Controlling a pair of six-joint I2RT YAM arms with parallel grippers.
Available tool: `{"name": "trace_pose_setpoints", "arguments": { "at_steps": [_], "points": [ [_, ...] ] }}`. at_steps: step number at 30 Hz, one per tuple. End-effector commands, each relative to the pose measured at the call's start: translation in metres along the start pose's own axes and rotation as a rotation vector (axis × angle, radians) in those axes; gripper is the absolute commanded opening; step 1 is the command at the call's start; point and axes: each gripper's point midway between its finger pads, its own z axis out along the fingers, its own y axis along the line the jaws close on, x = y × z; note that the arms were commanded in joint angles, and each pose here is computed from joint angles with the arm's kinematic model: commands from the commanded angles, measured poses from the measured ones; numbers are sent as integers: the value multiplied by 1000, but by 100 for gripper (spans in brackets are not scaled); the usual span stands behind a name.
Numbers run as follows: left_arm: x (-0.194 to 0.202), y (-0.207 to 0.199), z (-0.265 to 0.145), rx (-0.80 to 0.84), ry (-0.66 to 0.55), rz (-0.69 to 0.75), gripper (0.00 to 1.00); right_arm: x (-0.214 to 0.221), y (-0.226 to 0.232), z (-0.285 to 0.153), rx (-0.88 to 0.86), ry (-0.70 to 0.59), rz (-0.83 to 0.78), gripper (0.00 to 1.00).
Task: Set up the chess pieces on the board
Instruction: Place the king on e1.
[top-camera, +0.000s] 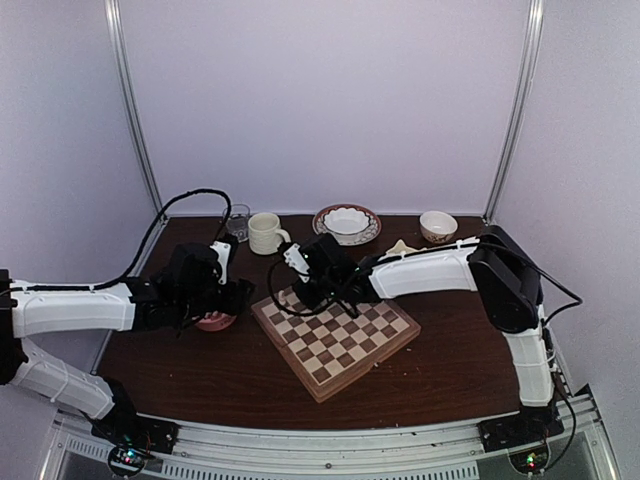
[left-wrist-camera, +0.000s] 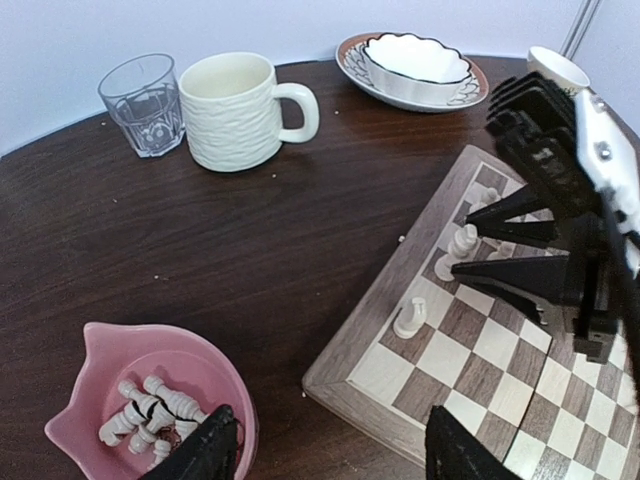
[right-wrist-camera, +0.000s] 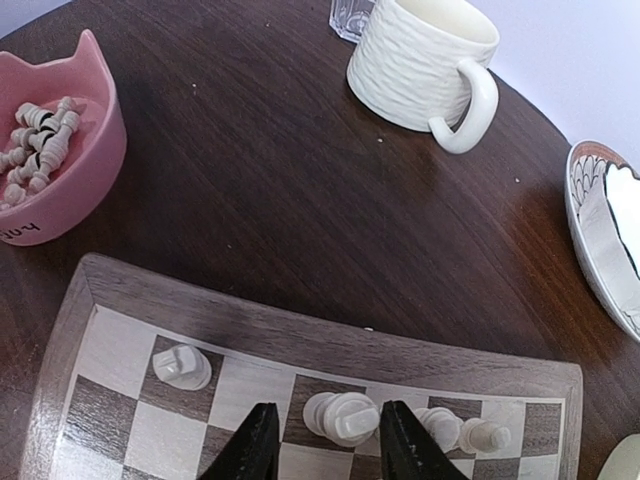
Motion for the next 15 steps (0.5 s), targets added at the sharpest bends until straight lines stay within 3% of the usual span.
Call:
{"name": "trace_pose_setpoints", "arguments": {
  "at_steps": [1, 7, 15],
  "points": [
    [-9, 9, 5, -23, -8, -57, 64, -49, -11, -38, -13, -104, 28, 38],
    [1, 34, 15, -86, 52, -107, 64, -69, -10, -65, -49, -139, 32, 40],
    [21, 63, 32, -150, 183, -163, 51, -69, -1, -101, -119, -152, 65, 41]
  ]
}}
